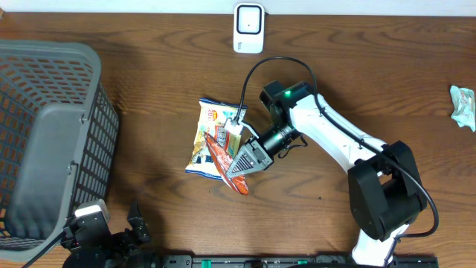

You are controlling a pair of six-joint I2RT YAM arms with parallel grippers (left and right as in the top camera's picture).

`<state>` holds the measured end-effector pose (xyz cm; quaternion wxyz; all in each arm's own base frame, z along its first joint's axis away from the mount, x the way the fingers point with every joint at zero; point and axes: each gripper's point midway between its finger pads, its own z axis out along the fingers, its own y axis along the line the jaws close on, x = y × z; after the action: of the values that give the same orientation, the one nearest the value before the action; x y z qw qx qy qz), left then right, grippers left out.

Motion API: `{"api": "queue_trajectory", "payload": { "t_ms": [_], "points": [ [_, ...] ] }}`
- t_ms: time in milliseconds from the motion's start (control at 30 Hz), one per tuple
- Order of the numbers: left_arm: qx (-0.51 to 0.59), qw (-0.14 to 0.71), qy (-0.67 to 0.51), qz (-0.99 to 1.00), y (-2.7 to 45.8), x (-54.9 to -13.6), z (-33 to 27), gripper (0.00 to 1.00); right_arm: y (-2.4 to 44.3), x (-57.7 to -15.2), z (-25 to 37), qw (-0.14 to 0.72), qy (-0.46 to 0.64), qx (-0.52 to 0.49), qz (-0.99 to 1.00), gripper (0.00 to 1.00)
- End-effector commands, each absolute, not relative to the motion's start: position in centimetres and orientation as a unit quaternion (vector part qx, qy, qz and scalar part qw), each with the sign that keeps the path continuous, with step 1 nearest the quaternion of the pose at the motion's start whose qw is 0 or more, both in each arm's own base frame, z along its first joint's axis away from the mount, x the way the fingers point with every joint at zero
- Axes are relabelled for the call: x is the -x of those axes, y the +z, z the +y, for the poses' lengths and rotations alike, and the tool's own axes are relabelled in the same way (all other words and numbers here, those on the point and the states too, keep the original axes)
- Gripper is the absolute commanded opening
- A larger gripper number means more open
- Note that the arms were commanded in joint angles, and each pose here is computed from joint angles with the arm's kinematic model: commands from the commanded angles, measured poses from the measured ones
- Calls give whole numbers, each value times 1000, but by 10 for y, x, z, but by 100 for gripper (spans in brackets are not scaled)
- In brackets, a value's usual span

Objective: Scan the item barcode

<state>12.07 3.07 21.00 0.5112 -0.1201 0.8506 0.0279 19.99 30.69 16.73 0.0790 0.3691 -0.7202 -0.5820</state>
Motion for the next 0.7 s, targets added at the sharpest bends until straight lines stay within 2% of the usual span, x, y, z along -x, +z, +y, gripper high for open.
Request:
{"api": "queue_trajectory", "payload": {
  "t_ms": [0,167,667],
  "points": [
    [126,515,27,847,212,-120,32,98,193,-203,313,46,-630,-371,-681,1],
    [126,515,27,847,212,-120,32,98,190,-205,313,30,-623,-390,-677,1],
    [126,515,27,847,212,-120,32,98,202,-210,311,28,-652,-362,-666,1]
  ]
}}
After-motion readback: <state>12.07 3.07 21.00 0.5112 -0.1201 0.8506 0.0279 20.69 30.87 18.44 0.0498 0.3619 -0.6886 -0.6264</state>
